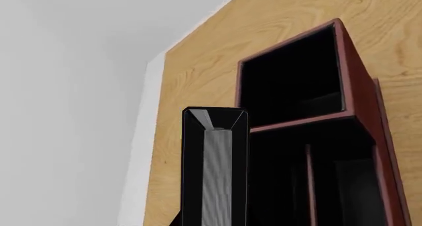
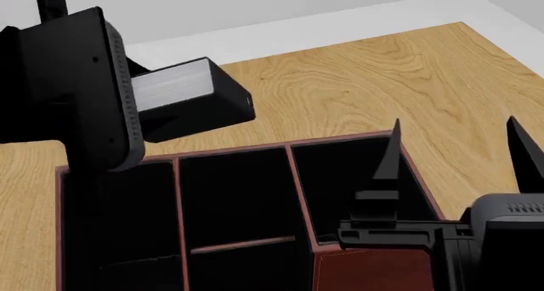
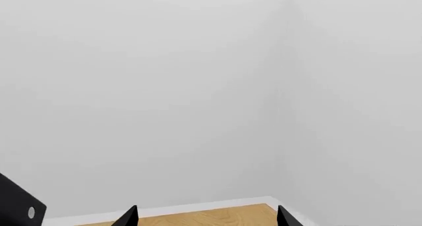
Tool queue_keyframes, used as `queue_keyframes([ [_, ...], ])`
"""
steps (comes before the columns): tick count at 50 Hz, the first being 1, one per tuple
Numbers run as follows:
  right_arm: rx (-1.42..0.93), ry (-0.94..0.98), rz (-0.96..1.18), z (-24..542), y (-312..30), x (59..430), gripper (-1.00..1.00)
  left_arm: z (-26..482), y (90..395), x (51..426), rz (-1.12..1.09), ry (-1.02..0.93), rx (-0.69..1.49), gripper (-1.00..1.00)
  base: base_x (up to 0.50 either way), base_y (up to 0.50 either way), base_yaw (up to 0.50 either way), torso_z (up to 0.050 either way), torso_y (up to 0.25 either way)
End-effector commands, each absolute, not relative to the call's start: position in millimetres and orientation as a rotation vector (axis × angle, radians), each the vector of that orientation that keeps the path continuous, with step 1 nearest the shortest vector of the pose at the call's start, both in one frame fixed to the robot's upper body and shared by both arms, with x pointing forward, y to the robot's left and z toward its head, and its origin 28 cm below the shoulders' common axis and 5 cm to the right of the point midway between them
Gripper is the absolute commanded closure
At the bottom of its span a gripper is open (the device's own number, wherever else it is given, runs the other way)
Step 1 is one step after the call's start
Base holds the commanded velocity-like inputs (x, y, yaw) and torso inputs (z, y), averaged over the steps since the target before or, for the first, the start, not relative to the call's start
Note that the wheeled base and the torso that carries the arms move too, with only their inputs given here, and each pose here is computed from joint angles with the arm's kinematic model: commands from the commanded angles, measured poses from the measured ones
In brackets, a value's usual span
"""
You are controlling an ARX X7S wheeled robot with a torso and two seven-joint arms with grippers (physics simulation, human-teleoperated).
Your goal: Pick up the book and place it in the back compartment of the caddy.
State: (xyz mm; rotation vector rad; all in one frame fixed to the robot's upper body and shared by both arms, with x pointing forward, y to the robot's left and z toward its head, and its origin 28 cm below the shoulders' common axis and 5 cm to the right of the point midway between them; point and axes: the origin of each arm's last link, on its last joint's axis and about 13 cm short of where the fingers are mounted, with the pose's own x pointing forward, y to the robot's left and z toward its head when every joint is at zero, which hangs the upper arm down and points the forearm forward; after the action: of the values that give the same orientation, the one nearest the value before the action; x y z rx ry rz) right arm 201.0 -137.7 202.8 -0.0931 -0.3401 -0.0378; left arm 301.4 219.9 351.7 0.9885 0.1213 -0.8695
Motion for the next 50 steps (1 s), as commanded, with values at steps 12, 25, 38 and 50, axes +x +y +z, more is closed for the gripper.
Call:
queue_keyframes([
  [12,-0.073,-0.357,-0.016,196,-147,203,-1.00,394,184,291,-0.847,0.195,1.087,1.00,0.00,0.00,0.00,0.000,0.002],
  [25,-0.061,-0.360,0.010,196,-155,210,-1.00,382,172,287,-0.873,0.286,1.068,1.00,0.00,0.00,0.00,0.001,0.001],
  [38,-0.030,-0.373,0.009,190,-161,209,-1.00,380,162,284,-0.911,0.351,1.057,1.00,0.00,0.00,0.00,0.000,0.002],
  [50,-0.016,-0.374,0.007,186,-163,204,-1.00,374,160,288,-0.970,0.425,0.977,1.00,0.00,0.00,0.00,0.000,0.001],
])
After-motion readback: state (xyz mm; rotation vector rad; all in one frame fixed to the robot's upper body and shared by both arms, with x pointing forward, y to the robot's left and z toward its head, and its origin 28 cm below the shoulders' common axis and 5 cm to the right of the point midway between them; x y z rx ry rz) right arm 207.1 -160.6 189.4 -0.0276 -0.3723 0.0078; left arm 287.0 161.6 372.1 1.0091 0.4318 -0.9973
